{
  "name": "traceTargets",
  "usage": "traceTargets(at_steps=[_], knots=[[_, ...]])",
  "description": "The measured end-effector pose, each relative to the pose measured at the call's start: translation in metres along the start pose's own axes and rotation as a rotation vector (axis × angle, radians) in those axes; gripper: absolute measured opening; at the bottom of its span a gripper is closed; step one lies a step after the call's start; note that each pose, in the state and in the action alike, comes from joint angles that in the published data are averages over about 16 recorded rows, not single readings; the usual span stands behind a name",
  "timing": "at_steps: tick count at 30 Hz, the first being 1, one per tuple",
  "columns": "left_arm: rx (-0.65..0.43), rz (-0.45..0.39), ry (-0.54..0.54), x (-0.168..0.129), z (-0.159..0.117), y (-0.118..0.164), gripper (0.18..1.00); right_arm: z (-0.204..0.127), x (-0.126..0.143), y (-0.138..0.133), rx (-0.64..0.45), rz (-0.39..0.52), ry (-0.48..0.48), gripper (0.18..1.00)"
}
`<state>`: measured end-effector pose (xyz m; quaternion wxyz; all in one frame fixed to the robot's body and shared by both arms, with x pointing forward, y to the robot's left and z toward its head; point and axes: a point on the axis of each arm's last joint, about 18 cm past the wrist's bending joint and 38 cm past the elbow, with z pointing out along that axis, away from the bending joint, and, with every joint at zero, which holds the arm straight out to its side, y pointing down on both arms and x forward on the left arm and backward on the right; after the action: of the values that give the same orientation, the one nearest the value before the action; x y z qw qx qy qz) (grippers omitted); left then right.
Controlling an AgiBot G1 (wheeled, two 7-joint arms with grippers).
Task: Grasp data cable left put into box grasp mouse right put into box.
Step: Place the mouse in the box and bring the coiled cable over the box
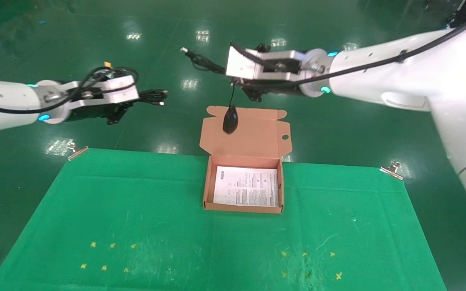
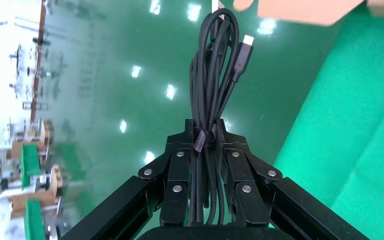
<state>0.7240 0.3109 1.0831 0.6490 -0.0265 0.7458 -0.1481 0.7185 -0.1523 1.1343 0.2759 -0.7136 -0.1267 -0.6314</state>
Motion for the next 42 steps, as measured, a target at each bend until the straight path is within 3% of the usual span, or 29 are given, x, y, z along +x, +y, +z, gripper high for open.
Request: traceTargets(at_steps=[15, 29, 42], knots=[[-0.069, -0.008, -0.001, 0.008, -0.016, 0.009, 0.261, 0.021, -0.063, 0.015, -0.019, 0.103, -0.138, 0.213], [-0.078, -0.010, -0.008, 0.011, -0.020, 0.007, 0.261, 0.028, -0.125, 0.070, -0.152, 0.286, -0.228, 0.213], [-0.079, -0.011, -0.009, 0.011, -0.021, 0.006, 0.260, 0.038, -0.163, 0.081, -0.185, 0.199, -0.272, 0.213]])
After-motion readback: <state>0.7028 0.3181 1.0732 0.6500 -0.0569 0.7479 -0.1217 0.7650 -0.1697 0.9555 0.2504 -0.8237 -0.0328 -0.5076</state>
